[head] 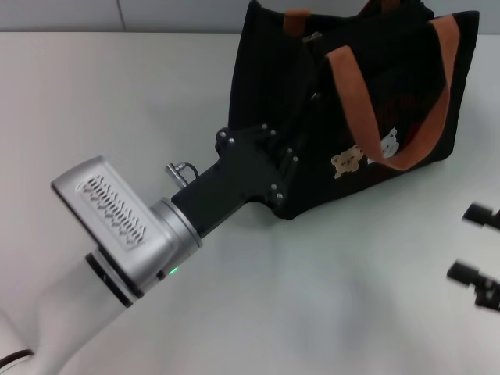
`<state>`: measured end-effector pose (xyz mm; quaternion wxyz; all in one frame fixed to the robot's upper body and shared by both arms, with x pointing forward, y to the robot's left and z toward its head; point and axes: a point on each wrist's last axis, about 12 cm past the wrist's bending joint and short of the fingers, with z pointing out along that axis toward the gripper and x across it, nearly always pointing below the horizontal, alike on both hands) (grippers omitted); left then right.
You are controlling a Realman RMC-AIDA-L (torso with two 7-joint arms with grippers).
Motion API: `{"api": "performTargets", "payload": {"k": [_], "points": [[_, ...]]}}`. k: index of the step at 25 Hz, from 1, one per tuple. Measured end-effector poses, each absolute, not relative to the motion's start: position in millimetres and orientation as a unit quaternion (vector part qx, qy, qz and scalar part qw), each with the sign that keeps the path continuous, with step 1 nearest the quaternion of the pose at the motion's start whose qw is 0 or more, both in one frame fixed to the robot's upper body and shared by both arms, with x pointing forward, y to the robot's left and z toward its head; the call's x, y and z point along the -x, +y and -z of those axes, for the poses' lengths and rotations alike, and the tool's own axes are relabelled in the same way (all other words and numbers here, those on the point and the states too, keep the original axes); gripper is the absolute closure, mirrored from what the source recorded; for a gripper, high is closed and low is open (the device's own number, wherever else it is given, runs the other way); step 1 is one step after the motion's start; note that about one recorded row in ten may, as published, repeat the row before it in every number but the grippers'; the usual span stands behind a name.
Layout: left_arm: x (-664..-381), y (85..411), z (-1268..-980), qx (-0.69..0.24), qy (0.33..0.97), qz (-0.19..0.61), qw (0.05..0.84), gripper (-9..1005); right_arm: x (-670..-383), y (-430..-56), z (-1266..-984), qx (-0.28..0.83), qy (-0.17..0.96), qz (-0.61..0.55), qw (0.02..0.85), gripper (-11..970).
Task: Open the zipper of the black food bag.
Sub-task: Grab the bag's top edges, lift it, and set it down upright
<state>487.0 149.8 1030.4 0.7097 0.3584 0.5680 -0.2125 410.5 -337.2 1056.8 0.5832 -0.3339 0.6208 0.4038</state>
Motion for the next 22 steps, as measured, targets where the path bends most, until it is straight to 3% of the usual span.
{"api": "performTargets", "payload": {"k": [5,6,9,11,16,22], "points": [[-487.8,155.3,-1041.1,-0.413,0.492,0.178,0.746,863,-413.8,-331.1,-1060.3,0.287,0.586,-0.387,0.651,123],[-492.2,158.9,-1044.6,-0.447,0.454,0.142,0.758,867,-416.2,-328.6,-1062.0,0.258,0.571,-0.382,0.679,123],[-497.3,161.4,-1047.1,-0.480,0.418,0.094,0.765,873,-418.1,-327.1,-1063.1,0.228,0.556,-0.371,0.708,124],[-504.5,164.6,-1052.5,-0.510,0.373,0.038,0.774,872,-419.4,-328.1,-1065.4,0.164,0.522,-0.333,0.768,124],[-516.6,174.7,-1072.3,-0.519,0.300,-0.010,0.800,881,-428.8,-334.7,-1073.9,0.041,0.458,-0.279,0.843,122],[-527.6,176.1,-1088.5,-0.523,0.256,-0.020,0.813,882,-465.5,-328.4,-1078.9,0.016,0.471,-0.292,0.832,124]]}}
